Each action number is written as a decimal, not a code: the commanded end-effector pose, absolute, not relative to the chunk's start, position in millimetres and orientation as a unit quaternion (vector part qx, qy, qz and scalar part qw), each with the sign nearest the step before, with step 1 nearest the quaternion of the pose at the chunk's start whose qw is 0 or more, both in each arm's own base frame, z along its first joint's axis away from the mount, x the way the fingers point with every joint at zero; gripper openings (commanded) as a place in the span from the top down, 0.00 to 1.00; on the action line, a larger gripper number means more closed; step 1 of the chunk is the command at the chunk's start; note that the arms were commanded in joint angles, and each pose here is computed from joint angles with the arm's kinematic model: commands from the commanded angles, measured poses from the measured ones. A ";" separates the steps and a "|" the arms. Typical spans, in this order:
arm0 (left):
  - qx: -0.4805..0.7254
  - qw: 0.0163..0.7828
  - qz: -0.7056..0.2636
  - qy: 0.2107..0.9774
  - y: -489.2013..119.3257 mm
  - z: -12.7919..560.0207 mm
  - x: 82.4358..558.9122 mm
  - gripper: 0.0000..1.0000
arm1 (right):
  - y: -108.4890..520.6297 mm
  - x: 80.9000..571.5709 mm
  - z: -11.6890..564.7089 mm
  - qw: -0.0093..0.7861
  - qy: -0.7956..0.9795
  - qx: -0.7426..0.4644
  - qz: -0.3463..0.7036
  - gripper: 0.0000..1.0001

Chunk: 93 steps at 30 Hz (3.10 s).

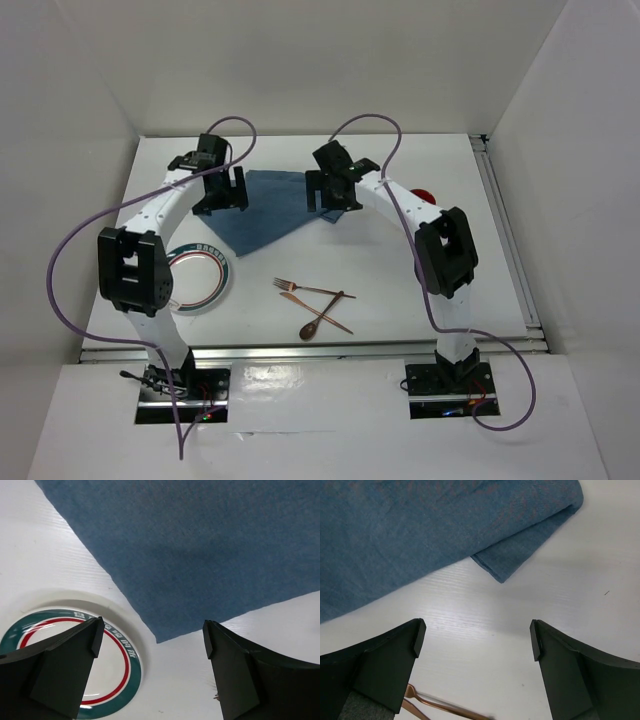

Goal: Set the dinner table for one person

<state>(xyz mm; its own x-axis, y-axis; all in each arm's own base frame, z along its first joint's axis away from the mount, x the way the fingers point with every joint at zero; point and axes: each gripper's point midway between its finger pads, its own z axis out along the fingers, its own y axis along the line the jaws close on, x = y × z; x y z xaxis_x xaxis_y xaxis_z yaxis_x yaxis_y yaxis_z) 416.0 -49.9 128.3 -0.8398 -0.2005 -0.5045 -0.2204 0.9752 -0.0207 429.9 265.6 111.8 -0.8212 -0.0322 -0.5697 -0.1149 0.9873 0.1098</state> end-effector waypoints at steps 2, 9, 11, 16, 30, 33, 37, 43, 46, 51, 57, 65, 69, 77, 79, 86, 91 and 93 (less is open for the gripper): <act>-0.155 0.261 -0.041 0.952 -42.9 140.1 424.3 0.00 | 261.6 423.6 120.2 0.294 0.952 -0.020 0.079 0.01; -0.189 0.257 -0.045 0.947 -10.5 139.0 421.6 0.00 | 256.6 417.6 132.5 0.311 0.946 -0.008 0.088 0.01; -0.214 0.250 -0.064 0.942 4.4 133.2 423.1 0.00 | 253.7 413.2 142.3 0.327 0.940 -0.006 0.098 0.01; -0.276 0.222 -0.051 0.934 44.5 111.6 429.5 0.00 | 253.5 395.6 159.2 0.351 0.926 -0.031 0.138 0.01; -0.337 0.166 -0.086 0.923 58.1 32.6 499.3 0.02 | 308.5 354.3 151.0 0.330 0.914 -0.134 0.193 0.12; -0.343 0.146 -0.089 0.924 56.2 9.6 501.5 0.02 | 338.8 339.6 142.7 0.314 0.911 -0.166 0.211 0.10; -0.335 0.143 -0.109 0.925 50.0 7.9 506.1 0.80 | 360.5 334.0 141.3 0.304 0.912 -0.157 0.226 0.06; -0.281 0.206 -0.154 0.925 27.2 90.7 509.8 1.00 | 402.0 320.2 131.7 0.296 0.905 -0.154 0.265 0.06; -0.235 0.236 -0.158 0.930 3.7 126.0 503.2 1.00 | 425.4 317.8 122.9 0.296 0.903 -0.154 0.270 0.05; -0.179 0.274 -0.168 0.930 -35.6 178.2 489.1 1.00 | 456.6 328.4 116.9 0.312 0.897 -0.140 0.279 0.05; -0.115 0.300 -0.181 0.930 -101.0 227.6 462.5 1.00 | 473.5 332.5 114.7 0.344 0.893 -0.137 0.256 0.02; -0.086 0.340 -0.202 0.914 -137.1 278.3 454.1 1.00 | 459.8 332.9 103.7 0.397 0.891 -0.059 0.213 0.02; -0.083 0.342 -0.211 0.912 -144.0 283.4 453.0 1.00 | 448.3 339.0 88.6 0.401 0.900 0.005 0.172 0.17; -0.078 0.362 -0.222 0.902 -143.9 311.5 444.6 1.00 | 418.2 341.6 103.6 0.433 0.879 0.050 0.193 0.51; -0.077 0.366 -0.223 0.900 -144.0 314.9 445.1 1.00 | 418.6 333.1 111.9 0.417 0.880 0.036 0.224 0.39; -0.056 0.361 -0.255 0.895 -173.5 318.0 446.7 1.00 | 417.3 291.3 134.8 0.423 0.855 0.038 0.297 0.11; -0.039 0.350 -0.271 0.896 -196.6 317.9 448.3 1.00 | 434.0 302.7 156.1 0.452 0.834 0.048 0.314 0.09; -0.029 0.347 -0.275 0.896 -207.3 318.9 445.1 1.00 | 441.0 307.0 154.5 0.456 0.831 0.044 0.315 0.08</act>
